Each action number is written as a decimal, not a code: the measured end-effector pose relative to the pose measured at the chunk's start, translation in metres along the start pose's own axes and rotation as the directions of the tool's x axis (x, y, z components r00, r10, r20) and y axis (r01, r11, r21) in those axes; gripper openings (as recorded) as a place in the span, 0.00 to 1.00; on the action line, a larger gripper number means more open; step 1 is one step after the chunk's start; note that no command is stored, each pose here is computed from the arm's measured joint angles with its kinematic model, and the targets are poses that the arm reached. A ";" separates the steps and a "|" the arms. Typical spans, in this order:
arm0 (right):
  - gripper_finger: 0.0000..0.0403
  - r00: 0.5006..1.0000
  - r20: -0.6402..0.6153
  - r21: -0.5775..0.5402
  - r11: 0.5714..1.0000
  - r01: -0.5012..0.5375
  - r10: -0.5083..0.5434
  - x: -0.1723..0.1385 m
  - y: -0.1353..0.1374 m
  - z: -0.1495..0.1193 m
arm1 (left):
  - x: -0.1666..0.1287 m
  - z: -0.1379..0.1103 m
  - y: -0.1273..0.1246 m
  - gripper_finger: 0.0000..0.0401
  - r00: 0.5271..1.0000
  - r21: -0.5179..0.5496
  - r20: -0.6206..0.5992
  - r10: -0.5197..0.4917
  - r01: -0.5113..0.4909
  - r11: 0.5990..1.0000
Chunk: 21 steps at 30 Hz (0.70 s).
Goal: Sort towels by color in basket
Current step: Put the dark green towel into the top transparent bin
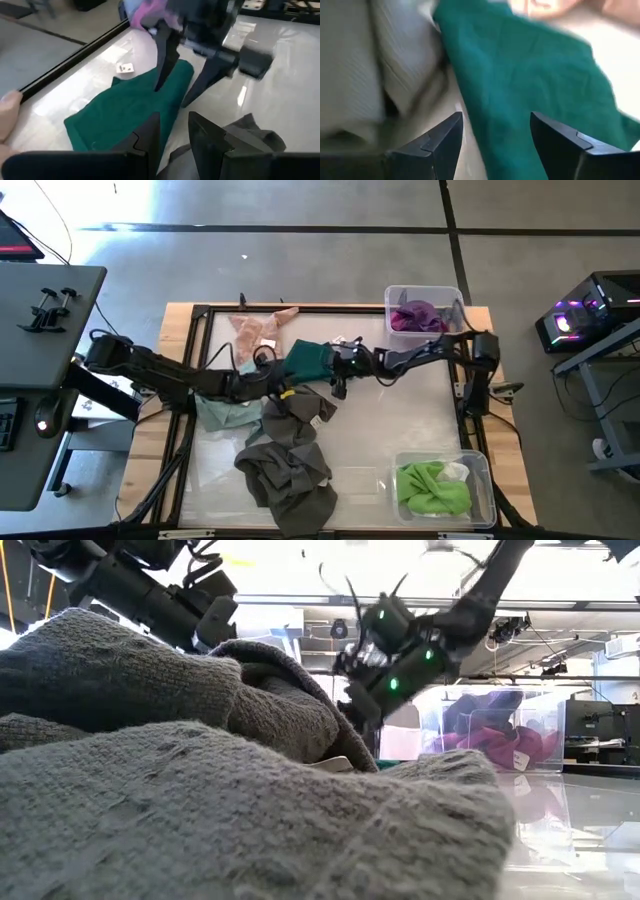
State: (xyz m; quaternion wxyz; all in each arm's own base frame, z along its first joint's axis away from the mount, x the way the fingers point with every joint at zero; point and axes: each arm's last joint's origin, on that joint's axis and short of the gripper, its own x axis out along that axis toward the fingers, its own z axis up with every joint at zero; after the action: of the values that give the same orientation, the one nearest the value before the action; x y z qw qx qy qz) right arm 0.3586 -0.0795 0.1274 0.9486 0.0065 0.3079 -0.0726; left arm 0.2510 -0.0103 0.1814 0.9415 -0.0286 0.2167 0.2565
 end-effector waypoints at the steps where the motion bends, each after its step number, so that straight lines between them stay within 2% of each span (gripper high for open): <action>1: 0.56 1.000 -0.013 -0.010 1.000 0.005 -0.005 0.005 -0.002 -0.005 | 0.000 -0.002 -0.002 0.22 1.000 -0.005 -0.006 0.004 -0.004 1.000; 5: 0.55 0.999 -0.029 -0.005 0.999 0.037 -0.037 0.021 -0.006 -0.021 | 0.003 -0.009 -0.008 0.22 1.000 -0.043 -0.028 0.002 -0.003 0.999; 9: 0.48 0.999 -0.001 -0.028 0.999 0.042 -0.042 0.032 -0.011 -0.030 | 0.006 -0.020 -0.017 0.22 0.998 -0.063 -0.045 0.037 -0.040 0.997; 14: 0.26 0.998 -0.006 -0.035 0.997 0.067 -0.068 0.036 -0.012 -0.033 | 0.010 -0.032 -0.028 0.22 0.996 -0.043 -0.025 0.087 -0.088 0.995; 18: 0.05 0.997 0.053 0.045 0.997 0.062 -0.065 0.037 -0.009 -0.030 | 0.003 -0.035 -0.038 0.22 0.993 -0.002 0.010 0.116 -0.116 0.993; 21: 0.05 0.991 0.127 0.109 0.993 0.039 -0.053 0.037 0.004 -0.023 | -0.009 -0.032 -0.044 0.22 0.983 -0.003 0.076 0.166 -0.166 0.986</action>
State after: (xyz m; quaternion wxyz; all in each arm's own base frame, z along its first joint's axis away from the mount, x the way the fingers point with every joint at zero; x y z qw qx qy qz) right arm 0.3754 -0.0796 0.0867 0.9630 0.0452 0.2414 -0.1112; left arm 0.2529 -0.0584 0.1535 0.9244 0.0008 0.1827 0.3347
